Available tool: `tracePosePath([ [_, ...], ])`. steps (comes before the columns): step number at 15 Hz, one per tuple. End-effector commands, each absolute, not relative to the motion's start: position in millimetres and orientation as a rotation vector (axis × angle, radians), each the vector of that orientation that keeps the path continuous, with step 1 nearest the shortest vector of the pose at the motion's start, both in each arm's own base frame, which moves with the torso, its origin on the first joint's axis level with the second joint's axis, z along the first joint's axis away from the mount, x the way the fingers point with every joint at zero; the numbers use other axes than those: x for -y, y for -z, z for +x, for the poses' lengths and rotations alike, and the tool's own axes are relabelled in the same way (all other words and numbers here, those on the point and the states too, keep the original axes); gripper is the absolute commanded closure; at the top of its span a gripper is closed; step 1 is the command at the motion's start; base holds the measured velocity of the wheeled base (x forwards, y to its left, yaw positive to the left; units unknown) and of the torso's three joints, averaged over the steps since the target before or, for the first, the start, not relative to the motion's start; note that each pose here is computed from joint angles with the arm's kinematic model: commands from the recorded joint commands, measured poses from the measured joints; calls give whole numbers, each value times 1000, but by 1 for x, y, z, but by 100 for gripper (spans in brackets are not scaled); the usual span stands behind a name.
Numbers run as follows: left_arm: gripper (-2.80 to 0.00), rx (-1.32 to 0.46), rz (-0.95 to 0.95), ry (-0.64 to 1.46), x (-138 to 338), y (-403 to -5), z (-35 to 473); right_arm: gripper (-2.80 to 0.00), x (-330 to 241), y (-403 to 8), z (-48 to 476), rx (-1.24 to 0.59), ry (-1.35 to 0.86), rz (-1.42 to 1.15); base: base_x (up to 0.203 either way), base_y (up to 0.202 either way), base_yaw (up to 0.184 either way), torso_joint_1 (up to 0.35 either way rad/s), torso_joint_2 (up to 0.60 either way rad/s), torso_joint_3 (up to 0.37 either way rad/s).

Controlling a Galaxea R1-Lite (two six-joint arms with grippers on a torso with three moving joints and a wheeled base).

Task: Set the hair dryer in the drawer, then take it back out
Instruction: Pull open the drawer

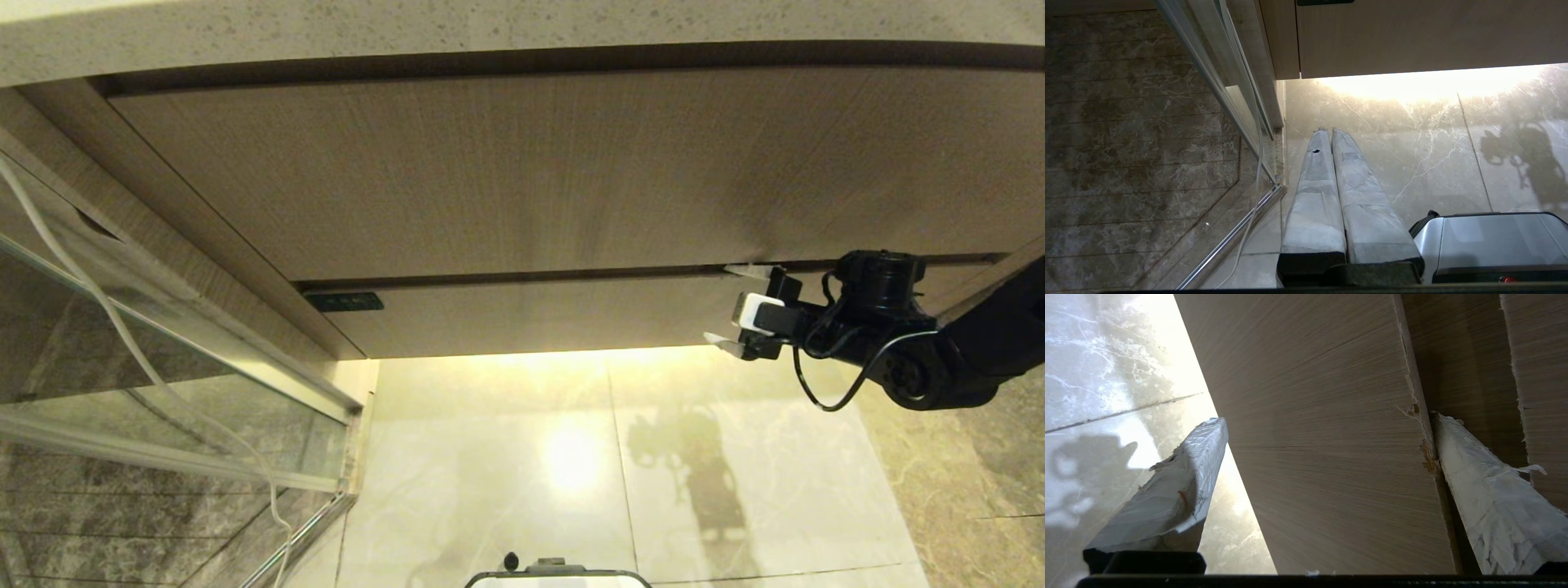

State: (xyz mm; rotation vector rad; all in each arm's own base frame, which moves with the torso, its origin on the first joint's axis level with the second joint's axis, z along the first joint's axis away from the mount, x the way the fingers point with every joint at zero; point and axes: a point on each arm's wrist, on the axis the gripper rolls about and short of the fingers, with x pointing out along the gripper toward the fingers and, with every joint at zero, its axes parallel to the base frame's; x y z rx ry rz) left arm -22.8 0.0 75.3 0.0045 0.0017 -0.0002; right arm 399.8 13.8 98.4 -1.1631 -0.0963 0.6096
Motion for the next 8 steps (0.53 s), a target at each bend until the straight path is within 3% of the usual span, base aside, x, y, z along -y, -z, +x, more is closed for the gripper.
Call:
tracePosePath([
  [1, 0, -3, 5, 0, 0, -75, -23, -280, -13, -92, 404, 69, -619, -1164, 0, 0, 0, 0, 0, 0],
  [8, 0, -2, 5, 0, 0, -75, -23, -280, -8, -87, 400, -89, -641, -1142, 0, 0, 0, 0, 0, 0],
])
